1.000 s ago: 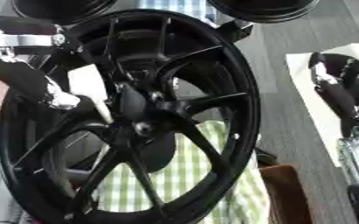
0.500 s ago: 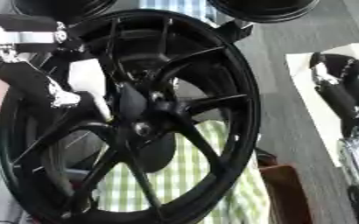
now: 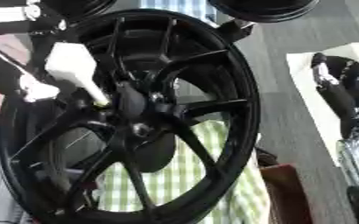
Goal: Pull the pin out of the wheel hub.
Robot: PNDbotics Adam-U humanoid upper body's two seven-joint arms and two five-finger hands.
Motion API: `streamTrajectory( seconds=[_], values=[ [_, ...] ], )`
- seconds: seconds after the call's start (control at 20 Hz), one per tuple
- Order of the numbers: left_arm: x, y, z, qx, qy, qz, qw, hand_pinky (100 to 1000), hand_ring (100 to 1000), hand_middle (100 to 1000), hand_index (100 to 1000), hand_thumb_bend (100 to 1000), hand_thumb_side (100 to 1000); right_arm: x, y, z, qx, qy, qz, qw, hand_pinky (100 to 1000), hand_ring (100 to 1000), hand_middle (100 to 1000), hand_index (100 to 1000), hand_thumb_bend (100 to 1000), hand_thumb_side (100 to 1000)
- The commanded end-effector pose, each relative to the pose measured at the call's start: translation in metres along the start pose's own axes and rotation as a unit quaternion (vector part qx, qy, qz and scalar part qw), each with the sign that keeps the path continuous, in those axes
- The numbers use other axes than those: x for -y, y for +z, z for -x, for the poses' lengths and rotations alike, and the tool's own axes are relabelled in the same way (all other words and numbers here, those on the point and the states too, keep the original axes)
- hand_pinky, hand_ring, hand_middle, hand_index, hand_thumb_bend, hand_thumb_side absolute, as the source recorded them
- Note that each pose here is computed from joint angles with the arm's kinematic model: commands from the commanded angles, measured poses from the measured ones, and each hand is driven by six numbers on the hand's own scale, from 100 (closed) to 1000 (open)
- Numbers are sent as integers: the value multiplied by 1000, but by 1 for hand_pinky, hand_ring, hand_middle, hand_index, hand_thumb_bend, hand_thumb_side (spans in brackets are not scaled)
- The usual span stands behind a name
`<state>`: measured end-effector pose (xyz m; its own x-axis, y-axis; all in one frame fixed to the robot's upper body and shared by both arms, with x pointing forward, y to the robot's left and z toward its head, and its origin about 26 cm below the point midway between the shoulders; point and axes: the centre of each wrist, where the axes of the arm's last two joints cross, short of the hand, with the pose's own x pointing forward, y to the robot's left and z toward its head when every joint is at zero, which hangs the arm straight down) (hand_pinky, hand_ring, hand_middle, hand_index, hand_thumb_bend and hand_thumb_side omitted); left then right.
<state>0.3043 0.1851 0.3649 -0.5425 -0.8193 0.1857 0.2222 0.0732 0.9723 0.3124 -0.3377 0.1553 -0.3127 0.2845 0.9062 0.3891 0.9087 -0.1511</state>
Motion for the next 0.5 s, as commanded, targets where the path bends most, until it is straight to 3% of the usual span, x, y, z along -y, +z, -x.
streamTrajectory(
  seconds=[0.05, 0.3, 0.5],
  values=[
    [-24, 29, 6, -39, 13, -57, 998, 573, 372, 212, 360, 183, 167, 7, -3, -6, 11, 5, 10, 1000, 825, 753, 608, 697, 260, 439],
    [-31, 49, 35, -112, 42, -139, 983, 576, 364, 195, 353, 140, 150, 14, -2, -6, 12, 8, 29, 999, 826, 754, 609, 697, 254, 436],
    [-27, 58, 73, -207, 84, -195, 955, 577, 364, 192, 352, 104, 141, 22, -1, -5, 12, 13, 49, 999, 827, 755, 609, 698, 250, 434]
  ],
)
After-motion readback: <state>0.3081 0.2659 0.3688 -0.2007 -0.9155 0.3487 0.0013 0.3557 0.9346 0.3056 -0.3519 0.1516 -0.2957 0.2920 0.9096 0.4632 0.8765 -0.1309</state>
